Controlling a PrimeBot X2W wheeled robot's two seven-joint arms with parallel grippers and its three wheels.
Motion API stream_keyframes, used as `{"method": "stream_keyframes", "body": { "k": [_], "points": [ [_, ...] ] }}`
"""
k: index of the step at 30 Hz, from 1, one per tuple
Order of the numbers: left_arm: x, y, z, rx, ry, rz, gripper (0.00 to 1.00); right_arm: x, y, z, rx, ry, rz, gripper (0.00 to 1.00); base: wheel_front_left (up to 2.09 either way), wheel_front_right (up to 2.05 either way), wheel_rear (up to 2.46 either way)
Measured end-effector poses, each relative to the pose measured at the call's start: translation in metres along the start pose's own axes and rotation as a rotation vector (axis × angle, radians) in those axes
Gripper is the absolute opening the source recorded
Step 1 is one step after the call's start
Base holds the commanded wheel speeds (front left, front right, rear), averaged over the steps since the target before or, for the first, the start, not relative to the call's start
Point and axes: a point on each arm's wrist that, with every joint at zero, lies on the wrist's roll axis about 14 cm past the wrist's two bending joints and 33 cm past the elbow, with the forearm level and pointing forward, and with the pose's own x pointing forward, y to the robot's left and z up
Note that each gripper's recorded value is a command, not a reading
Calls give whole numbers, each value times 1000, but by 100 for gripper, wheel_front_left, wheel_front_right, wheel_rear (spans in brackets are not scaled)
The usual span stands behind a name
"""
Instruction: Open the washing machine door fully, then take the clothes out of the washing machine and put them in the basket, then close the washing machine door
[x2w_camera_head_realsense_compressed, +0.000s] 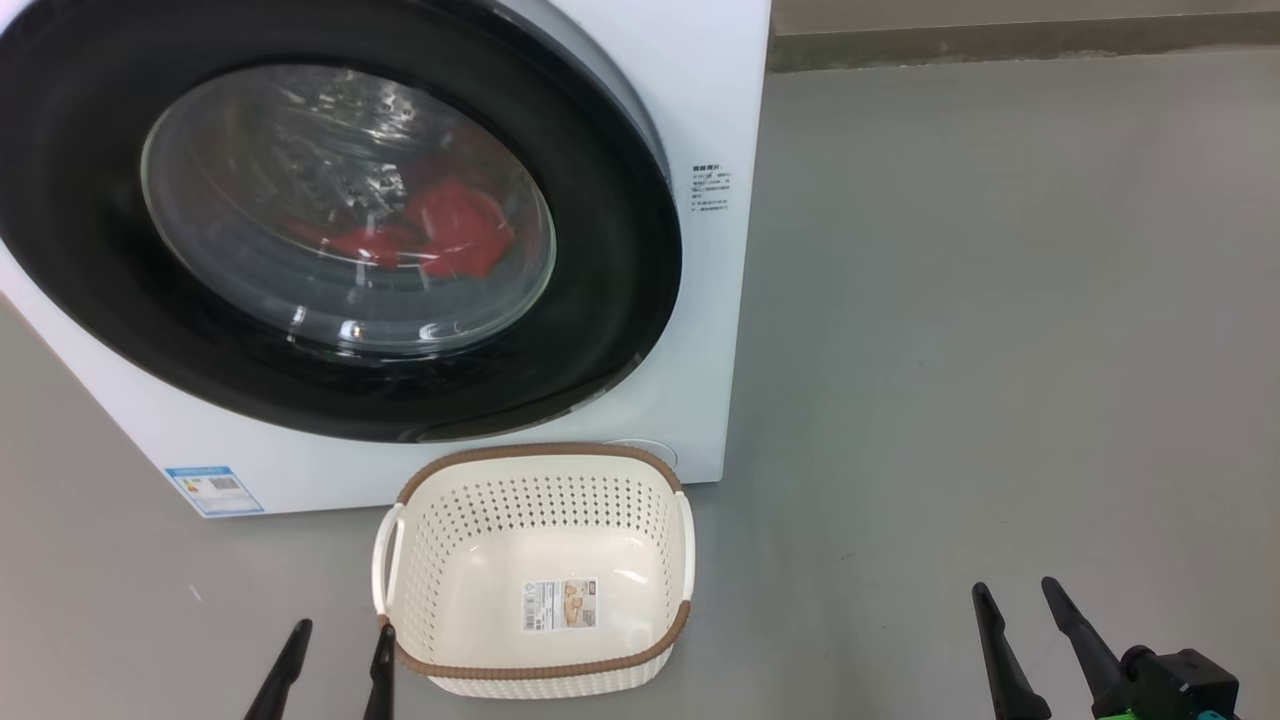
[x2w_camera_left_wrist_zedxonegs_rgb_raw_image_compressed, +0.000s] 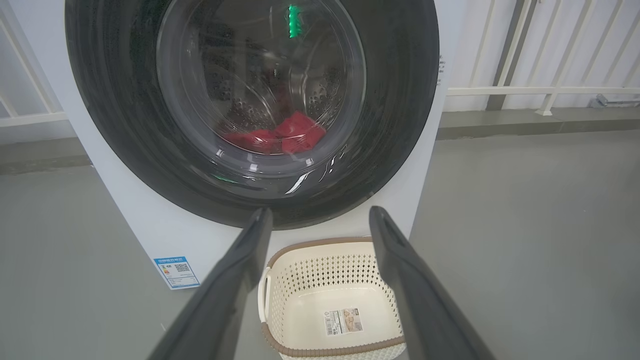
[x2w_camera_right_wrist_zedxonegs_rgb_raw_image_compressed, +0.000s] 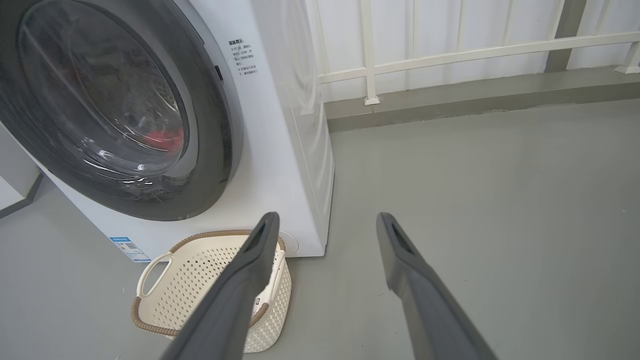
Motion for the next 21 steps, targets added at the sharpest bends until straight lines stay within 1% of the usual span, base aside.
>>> {"method": "stream_keyframes", "body": {
  "k": [8, 10, 11, 13, 17, 21],
  "points": [
    [-1, 0, -1, -9, 2, 1, 100, 1, 2, 1, 4, -4, 4, 100, 0, 0, 0],
    [-1, 0, -2, -9, 5, 2, 100, 2, 3, 4, 23, -14, 4, 100, 0, 0, 0],
    [-1, 1, -2, -9, 6, 3, 100, 3, 3, 5, 44, -19, 1, 48, 0, 0, 0],
    [-1, 1, -3, -10, 10, 4, 100, 4, 6, 7, 58, -27, 5, 0, 0, 0, 0],
    [-1, 3, -7, -12, 23, 12, 100, 12, 16, 9, 132, -36, 26, 0, 0, 0, 0],
    [2, 6, -8, -17, 25, 18, 100, 36, 36, 28, 187, -88, 83, 0, 0, 0, 0]
  ]
}}
